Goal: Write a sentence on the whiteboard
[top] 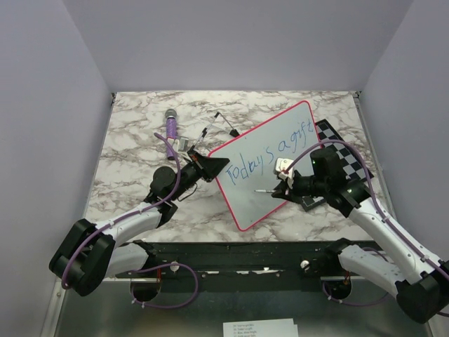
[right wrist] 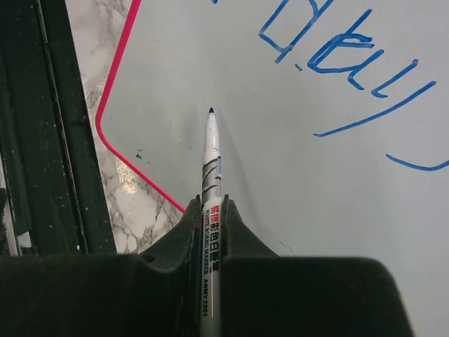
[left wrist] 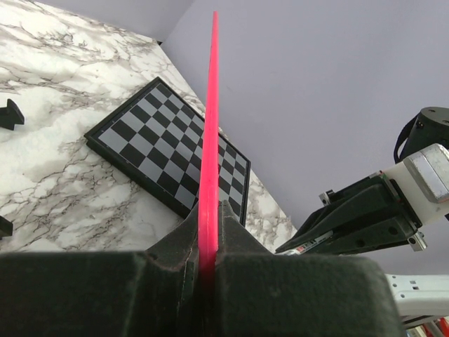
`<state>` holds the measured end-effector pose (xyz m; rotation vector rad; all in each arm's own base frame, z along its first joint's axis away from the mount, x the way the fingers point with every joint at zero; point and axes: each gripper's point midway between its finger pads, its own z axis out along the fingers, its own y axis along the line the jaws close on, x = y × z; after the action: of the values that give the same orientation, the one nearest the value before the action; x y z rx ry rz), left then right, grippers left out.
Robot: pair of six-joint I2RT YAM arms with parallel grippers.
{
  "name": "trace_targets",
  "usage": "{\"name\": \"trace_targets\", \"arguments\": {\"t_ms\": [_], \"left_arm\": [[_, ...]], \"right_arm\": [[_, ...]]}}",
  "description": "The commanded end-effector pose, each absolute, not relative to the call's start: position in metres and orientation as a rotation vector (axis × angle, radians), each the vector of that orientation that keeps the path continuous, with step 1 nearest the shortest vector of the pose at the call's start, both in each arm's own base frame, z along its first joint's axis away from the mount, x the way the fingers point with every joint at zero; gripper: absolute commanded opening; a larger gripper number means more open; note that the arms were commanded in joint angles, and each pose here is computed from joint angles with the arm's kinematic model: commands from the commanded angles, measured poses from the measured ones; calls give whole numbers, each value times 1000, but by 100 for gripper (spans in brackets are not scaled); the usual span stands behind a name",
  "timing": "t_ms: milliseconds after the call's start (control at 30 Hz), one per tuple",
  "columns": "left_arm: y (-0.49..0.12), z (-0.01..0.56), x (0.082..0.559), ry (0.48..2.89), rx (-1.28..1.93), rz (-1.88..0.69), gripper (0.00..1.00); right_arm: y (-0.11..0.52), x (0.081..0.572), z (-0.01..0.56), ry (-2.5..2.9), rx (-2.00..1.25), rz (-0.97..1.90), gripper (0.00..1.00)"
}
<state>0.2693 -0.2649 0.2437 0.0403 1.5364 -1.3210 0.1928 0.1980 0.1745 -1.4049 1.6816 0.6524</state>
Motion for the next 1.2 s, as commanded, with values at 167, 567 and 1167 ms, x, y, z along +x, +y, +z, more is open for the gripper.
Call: {"name": "trace_targets", "arguments": {"t_ms": [167,567,1167], "left_arm": [[-260,291,268,1354,19,-1369,0],[-258,293,266,1351,22,-1358,0],[-254,299,263,1332,23,-1353,0]], "right_arm": [[189,213,174,1694,-1335,505,0],[171,234,200,1709,-1229,348,1],[194,200,229,1587,-1343,689,1]]}}
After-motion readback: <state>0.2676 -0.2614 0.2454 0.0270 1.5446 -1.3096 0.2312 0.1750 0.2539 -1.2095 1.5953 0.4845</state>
